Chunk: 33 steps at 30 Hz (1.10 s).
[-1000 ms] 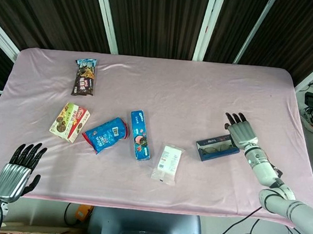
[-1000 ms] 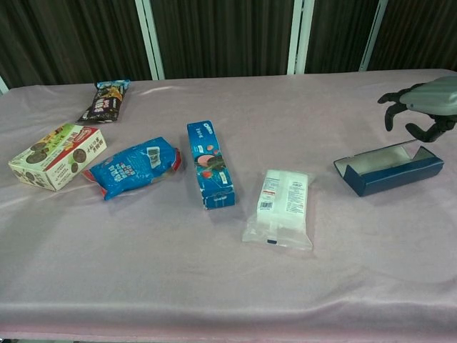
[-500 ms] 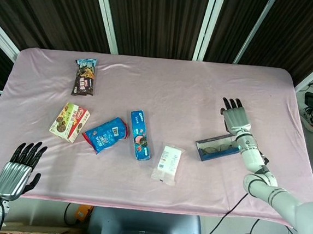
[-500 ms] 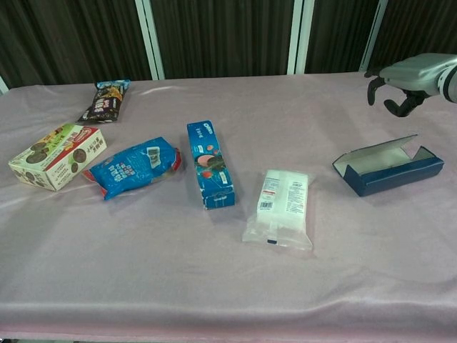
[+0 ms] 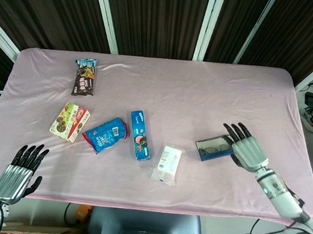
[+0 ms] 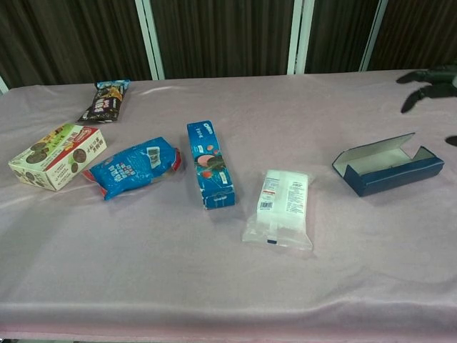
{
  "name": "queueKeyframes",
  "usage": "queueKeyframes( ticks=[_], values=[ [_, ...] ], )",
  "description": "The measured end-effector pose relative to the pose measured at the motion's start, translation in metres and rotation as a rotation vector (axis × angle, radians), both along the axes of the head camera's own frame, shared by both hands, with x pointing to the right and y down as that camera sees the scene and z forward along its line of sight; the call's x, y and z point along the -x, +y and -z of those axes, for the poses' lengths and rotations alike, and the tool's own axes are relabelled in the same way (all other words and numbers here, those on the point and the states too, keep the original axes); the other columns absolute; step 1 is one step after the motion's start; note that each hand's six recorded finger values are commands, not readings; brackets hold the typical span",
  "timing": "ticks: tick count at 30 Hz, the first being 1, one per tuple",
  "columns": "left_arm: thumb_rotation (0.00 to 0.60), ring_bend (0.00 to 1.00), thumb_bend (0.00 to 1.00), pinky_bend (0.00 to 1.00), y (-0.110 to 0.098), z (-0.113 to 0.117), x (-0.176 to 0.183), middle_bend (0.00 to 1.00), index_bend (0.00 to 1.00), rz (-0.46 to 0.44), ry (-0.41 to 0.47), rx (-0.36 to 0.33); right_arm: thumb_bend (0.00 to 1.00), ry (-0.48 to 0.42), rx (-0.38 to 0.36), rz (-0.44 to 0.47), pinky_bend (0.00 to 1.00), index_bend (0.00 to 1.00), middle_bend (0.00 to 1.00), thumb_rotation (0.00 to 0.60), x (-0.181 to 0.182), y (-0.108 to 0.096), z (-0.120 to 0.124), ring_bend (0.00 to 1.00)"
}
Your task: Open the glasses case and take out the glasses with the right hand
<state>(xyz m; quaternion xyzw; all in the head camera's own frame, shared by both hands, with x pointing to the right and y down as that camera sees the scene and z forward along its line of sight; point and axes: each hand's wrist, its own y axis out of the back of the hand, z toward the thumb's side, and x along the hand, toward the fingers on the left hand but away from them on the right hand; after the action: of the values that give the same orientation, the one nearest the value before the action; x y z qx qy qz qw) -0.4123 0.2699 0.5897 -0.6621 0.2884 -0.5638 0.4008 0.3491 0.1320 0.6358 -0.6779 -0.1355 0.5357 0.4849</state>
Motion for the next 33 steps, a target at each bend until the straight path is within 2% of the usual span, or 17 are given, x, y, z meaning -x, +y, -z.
queueKeyframes(
  ticks=[2, 7, 11, 19, 33],
  values=[
    [0.600, 0.00, 0.39, 0.00, 0.000, 0.001, 0.000, 0.00, 0.00, 0.000, 0.004, -0.002, 0.53, -0.010, 0.037, 0.009, 0.00, 0.36, 0.00, 0.600, -0.007, 0.022, 0.001, 0.00],
    [0.600, 0.00, 0.39, 0.00, 0.000, 0.005, 0.002, 0.00, 0.00, 0.007, 0.013, -0.010, 0.53, -0.019, 0.096, -0.001, 0.00, 0.36, 0.00, 0.600, -0.002, 0.031, -0.018, 0.00],
    [0.600, 0.00, 0.39, 0.00, -0.001, 0.006, 0.004, 0.00, 0.00, 0.011, 0.018, -0.013, 0.53, -0.030, 0.123, -0.015, 0.00, 0.36, 0.00, 0.600, 0.010, 0.026, -0.036, 0.00],
    [0.600, 0.00, 0.39, 0.00, -0.002, 0.006, 0.006, 0.00, 0.00, 0.015, 0.019, -0.012, 0.53, -0.010, 0.148, -0.027, 0.00, 0.37, 0.00, 0.600, 0.027, 0.011, -0.056, 0.00],
    [0.600, 0.00, 0.39, 0.00, -0.003, 0.006, 0.007, 0.00, 0.00, 0.018, 0.017, -0.011, 0.53, 0.026, 0.185, 0.008, 0.00, 0.39, 0.00, 0.600, 0.047, 0.015, -0.078, 0.00]
  ],
)
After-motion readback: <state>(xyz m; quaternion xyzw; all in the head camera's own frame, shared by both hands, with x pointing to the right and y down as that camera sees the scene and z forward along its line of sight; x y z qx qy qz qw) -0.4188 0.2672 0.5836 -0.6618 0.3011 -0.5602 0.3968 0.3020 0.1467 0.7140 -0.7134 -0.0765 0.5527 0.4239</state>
